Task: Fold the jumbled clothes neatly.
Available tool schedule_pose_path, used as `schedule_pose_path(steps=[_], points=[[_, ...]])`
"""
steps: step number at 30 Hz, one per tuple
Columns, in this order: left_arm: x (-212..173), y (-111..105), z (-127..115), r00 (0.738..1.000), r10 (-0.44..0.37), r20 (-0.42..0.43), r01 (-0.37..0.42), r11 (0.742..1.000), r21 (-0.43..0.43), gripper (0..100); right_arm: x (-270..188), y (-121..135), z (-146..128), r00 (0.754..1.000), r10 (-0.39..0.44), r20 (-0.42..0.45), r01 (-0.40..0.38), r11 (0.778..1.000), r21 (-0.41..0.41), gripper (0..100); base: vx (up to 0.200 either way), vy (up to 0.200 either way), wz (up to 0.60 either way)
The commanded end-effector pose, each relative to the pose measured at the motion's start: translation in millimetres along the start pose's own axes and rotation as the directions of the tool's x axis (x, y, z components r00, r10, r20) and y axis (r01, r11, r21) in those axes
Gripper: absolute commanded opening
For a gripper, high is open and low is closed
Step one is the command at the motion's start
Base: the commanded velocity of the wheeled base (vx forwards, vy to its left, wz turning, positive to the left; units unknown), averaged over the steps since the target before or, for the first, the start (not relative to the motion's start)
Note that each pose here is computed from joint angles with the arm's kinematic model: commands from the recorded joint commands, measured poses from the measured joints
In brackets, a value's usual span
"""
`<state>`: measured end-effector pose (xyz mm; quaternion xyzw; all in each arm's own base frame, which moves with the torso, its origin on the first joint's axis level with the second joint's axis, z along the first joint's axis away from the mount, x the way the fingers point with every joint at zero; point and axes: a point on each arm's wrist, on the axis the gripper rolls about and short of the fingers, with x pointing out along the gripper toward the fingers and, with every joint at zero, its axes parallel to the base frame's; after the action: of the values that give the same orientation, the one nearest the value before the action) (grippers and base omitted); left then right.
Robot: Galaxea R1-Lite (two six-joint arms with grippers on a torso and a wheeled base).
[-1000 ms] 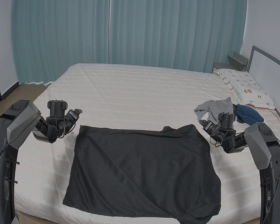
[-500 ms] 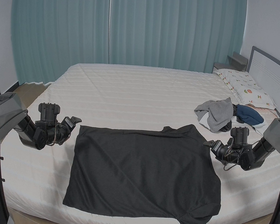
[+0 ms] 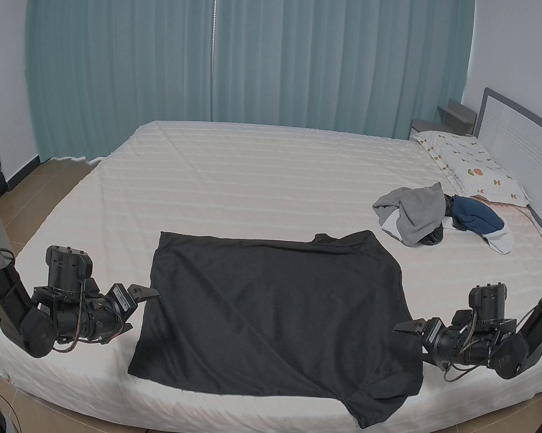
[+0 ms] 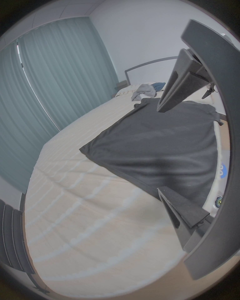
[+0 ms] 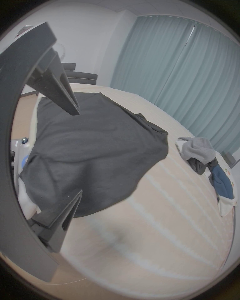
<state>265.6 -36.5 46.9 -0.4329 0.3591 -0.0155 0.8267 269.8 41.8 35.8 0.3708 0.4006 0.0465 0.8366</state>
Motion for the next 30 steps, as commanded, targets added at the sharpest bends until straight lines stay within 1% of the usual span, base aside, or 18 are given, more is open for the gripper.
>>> schedule_pose_path(steps=[1,6,8,17,18,22,26,27,30], points=[[-4.6,3.4,-8.8,1.000,0.005,-0.031,-0.006,1.000,-0.013,100,-10.0,3.2,-4.9,1.000,0.017,-0.002,-0.017,1.000,-0.007,100,0.000,0.000,0.00],[-4.0,0.5,-7.3,0.998,-0.023,-0.050,0.019,0.997,-0.081,100,-10.9,2.8,-5.6,1.000,0.015,-0.002,-0.015,1.000,-0.010,100,0.000,0.000,0.00],[-3.7,-0.2,-7.4,0.998,-0.030,-0.054,0.025,0.996,-0.090,100,-10.3,2.3,-6.5,1.000,0.013,-0.006,-0.013,1.000,-0.009,100,0.000,-0.200,0.00],[-4.4,0.2,-8.4,0.998,-0.027,-0.056,0.022,0.996,-0.086,100,-9.8,2.8,-11.0,1.000,0.011,-0.022,-0.011,1.000,-0.022,100,0.000,-0.200,0.00],[-5.8,0.6,-8.8,0.999,-0.022,-0.046,0.018,0.997,-0.076,100,-10.2,2.8,-11.2,1.000,0.011,-0.022,-0.011,1.000,-0.022,100,0.000,-0.200,0.00],[-7.7,0.6,-8.8,0.999,-0.025,-0.038,0.023,0.998,-0.066,100,-9.9,2.5,-11.3,1.000,0.010,-0.023,-0.010,1.000,-0.024,100,0.000,0.000,0.00],[-11.1,8.2,-11.5,0.999,0.013,-0.031,-0.015,0.998,-0.068,100,-9.4,5.1,-15.5,0.999,0.013,-0.035,-0.014,0.999,-0.033,100,0.000,0.000,0.00],[-11.5,9.2,-12.4,0.999,0.018,-0.034,-0.020,0.998,-0.060,100,-9.4,5.1,-15.5,0.999,0.013,-0.035,-0.014,0.999,-0.033,100,0.000,0.000,0.00],[-20.8,26.0,-23.2,0.994,0.086,-0.063,-0.082,0.995,0.064,100,-7.4,3.4,-17.0,0.999,0.007,-0.047,-0.008,1.000,-0.029,100,0.000,0.000,0.00]])
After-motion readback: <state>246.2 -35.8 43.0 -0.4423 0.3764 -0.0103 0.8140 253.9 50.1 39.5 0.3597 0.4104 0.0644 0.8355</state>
